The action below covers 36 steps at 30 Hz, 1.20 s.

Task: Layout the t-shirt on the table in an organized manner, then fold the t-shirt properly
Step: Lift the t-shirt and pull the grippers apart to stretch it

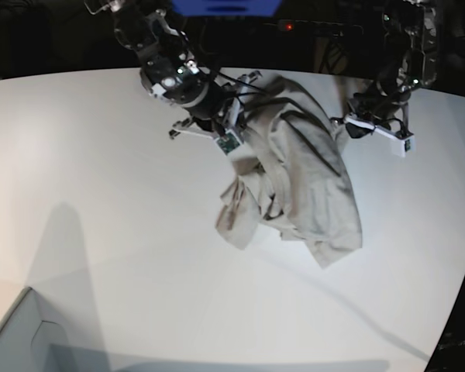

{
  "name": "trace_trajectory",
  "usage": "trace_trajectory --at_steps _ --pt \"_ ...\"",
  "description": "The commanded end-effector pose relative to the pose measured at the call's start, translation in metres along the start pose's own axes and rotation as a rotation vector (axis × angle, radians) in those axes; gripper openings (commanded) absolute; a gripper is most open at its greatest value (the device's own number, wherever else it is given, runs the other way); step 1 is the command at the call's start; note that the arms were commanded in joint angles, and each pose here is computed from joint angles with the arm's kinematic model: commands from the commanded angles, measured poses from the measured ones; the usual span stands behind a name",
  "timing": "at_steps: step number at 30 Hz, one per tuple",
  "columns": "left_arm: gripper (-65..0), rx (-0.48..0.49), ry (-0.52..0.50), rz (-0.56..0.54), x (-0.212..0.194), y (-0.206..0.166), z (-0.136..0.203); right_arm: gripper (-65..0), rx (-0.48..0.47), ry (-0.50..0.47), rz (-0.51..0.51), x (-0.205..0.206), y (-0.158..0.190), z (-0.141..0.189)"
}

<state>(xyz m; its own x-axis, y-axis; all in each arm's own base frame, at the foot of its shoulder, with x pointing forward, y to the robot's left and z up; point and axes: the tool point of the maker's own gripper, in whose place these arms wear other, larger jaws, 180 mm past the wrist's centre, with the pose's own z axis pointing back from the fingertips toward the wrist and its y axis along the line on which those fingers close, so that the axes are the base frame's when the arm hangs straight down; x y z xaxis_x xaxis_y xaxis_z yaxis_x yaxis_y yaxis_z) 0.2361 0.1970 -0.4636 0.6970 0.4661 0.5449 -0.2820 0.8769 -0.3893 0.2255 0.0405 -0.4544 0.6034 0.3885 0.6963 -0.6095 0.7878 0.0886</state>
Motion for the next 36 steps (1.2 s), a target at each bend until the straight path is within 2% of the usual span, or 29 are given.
trace_trajectory --at_steps 1,3,5,10,14,19,25,27,30,36 --pt "-65.0 -0.009 -0.025 -0.005 0.009 -0.002 0.002 -65.0 0.026 -0.058 0.022 0.019 0.002 0.001" --pt "-65.0 -0.008 -0.026 -0.005 0.009 -0.001 0.002 -65.0 0.043 -0.063 0.036 0.021 0.004 0.002" --pt "-65.0 -0.013 -0.033 -0.004 0.012 -0.003 0.003 -65.0 0.010 -0.074 0.016 0.024 -0.012 0.005" --pt "-65.0 0.033 -0.134 0.030 0.040 0.019 0.029 -65.0 -0.180 -0.171 -0.066 0.049 -0.088 0.036" --pt "-65.0 0.046 -0.240 0.017 0.072 0.023 0.058 -65.0 -0.332 -0.251 -0.080 0.067 -0.143 0.076" --pt "-65.0 0.040 -0.369 0.028 0.105 0.016 0.088 -65.0 -0.419 -0.344 -0.069 0.089 -0.160 0.115" --pt "-64.9 0.020 -0.468 0.050 0.124 0.001 0.110 -65.0 -0.444 -0.425 -0.036 0.113 -0.156 0.141" --pt "-64.9 0.009 -0.452 0.062 0.117 -0.004 0.107 -65.0 -0.444 -0.429 -0.034 0.115 -0.155 0.142" --pt "-64.9 -0.037 -0.320 0.096 0.077 -0.023 0.087 -65.0 -0.442 -0.428 -0.034 0.114 -0.155 0.141" --pt "-64.5 -0.197 -0.102 0.108 0.009 -0.091 0.053 -65.0 -0.445 -0.426 -0.034 0.114 -0.156 0.141"
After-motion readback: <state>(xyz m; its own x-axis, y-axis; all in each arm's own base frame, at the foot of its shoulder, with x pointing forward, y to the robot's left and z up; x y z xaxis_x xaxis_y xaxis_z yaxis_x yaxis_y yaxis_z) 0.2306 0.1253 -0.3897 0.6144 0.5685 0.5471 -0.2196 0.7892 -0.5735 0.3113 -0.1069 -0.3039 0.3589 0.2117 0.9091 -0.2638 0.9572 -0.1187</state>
